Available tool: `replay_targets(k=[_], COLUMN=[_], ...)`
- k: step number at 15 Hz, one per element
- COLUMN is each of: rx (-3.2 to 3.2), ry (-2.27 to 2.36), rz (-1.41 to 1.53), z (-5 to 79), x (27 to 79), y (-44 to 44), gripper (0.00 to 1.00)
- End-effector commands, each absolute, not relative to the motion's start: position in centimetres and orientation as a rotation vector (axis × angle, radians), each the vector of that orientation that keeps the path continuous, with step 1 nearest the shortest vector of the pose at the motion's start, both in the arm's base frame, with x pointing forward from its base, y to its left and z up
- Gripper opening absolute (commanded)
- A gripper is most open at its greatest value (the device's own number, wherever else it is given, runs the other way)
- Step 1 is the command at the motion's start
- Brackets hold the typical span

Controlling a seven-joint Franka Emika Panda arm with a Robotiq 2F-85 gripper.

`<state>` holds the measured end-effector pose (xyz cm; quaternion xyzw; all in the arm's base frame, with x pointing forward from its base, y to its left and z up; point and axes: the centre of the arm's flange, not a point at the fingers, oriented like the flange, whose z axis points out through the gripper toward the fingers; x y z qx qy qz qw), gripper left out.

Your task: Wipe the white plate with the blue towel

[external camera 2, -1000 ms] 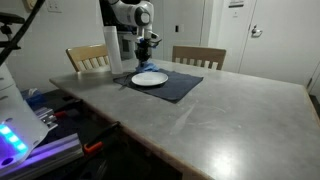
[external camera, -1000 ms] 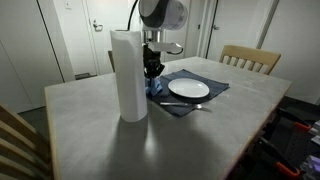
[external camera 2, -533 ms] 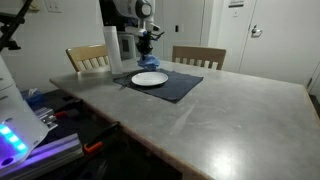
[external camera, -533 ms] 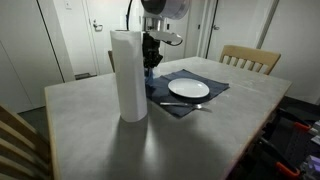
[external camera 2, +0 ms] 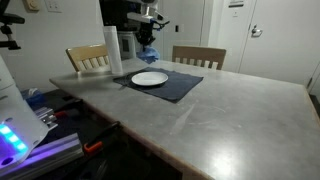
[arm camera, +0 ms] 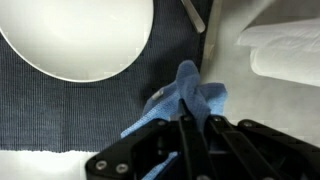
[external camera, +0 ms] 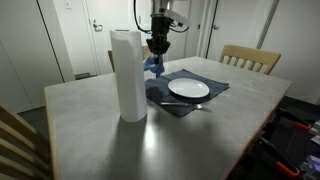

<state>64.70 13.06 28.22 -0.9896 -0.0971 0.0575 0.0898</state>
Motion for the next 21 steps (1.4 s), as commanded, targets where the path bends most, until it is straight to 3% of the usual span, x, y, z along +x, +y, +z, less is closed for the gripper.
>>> replay_targets(k=[1,11,21], rx=[-2.913,-2.942,-2.959], ry=[-0.355,-0.272,-0.141], rz=[0.301,0.386,0.194], z=[30.4,29.7,25.1], x=[60.9,56.3,55.0], y=[11.2,7.8,5.3], gripper=[0.02,0.02,0.02])
